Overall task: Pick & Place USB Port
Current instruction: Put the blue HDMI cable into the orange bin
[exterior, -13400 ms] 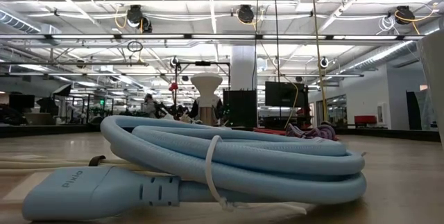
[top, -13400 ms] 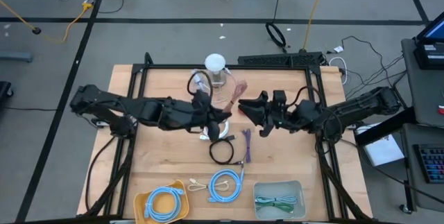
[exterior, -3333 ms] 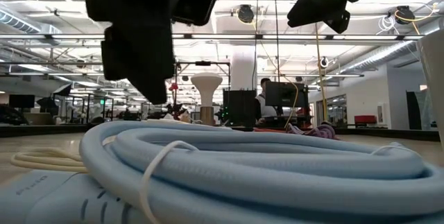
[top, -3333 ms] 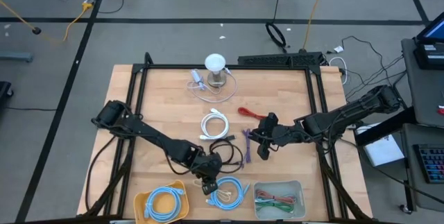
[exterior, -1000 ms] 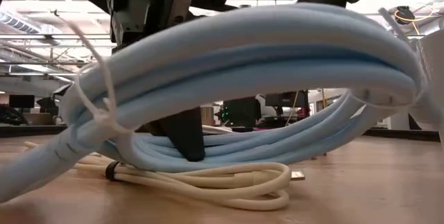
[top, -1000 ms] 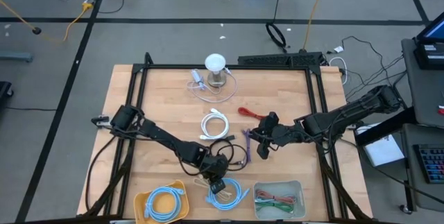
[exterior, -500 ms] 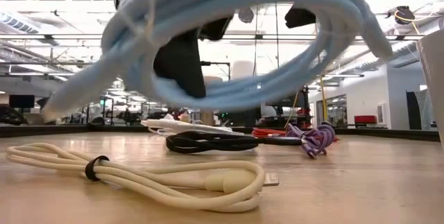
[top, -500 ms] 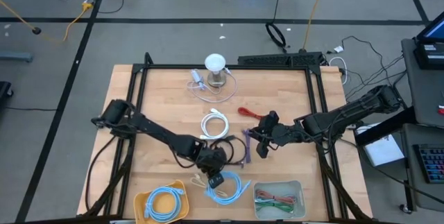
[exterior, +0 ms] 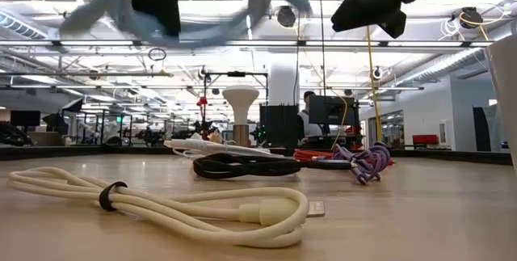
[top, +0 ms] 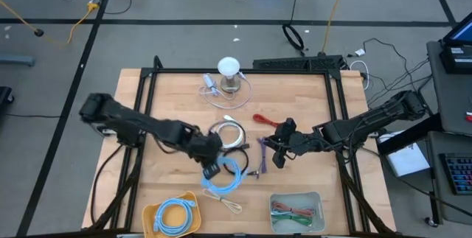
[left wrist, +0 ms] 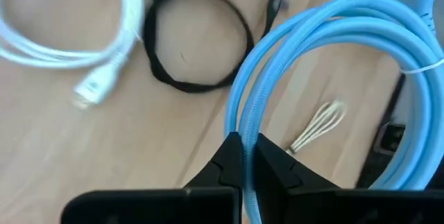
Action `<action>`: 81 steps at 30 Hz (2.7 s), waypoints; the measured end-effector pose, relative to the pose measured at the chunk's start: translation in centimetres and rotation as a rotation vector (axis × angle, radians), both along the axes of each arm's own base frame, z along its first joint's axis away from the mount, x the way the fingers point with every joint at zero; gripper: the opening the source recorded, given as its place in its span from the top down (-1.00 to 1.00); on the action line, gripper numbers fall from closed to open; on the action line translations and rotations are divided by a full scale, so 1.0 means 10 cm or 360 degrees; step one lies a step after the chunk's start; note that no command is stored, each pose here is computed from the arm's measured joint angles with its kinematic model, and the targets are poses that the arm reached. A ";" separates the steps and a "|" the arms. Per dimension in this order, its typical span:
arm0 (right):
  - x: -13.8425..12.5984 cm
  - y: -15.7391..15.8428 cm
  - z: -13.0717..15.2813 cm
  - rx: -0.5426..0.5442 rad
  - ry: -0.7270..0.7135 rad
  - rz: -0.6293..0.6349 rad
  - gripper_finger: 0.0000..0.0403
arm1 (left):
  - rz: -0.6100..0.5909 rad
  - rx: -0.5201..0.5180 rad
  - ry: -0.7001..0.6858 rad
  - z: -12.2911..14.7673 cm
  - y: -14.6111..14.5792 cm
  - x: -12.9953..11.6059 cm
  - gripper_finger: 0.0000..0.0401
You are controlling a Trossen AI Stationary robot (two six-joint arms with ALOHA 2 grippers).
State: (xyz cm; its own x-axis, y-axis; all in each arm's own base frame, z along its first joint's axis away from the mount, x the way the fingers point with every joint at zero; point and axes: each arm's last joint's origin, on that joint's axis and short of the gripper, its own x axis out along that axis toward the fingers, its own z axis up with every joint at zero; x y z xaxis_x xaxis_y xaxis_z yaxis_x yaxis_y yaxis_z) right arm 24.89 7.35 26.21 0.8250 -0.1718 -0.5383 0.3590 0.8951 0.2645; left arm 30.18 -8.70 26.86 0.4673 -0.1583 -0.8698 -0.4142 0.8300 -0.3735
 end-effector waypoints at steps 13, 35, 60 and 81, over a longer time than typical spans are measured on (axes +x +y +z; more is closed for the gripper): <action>0.00 0.00 0.00 -0.0029 -0.0002 0.0019 0.71 | -0.0061 0.0015 0.0312 0.13 -0.15 -0.46 0.94; 0.03 -0.10 0.00 -0.0067 0.0008 -0.0016 0.71 | -0.0030 -0.0003 0.0614 0.20 -0.81 -1.18 0.94; 0.05 -0.16 0.00 -0.0066 0.0010 -0.0052 0.71 | 0.0273 0.0031 0.0677 -0.17 -1.48 -1.41 0.94; 0.07 -0.16 0.03 -0.0050 -0.0045 -0.0045 0.71 | 0.0267 0.0149 0.0789 -0.41 -1.60 -1.43 0.95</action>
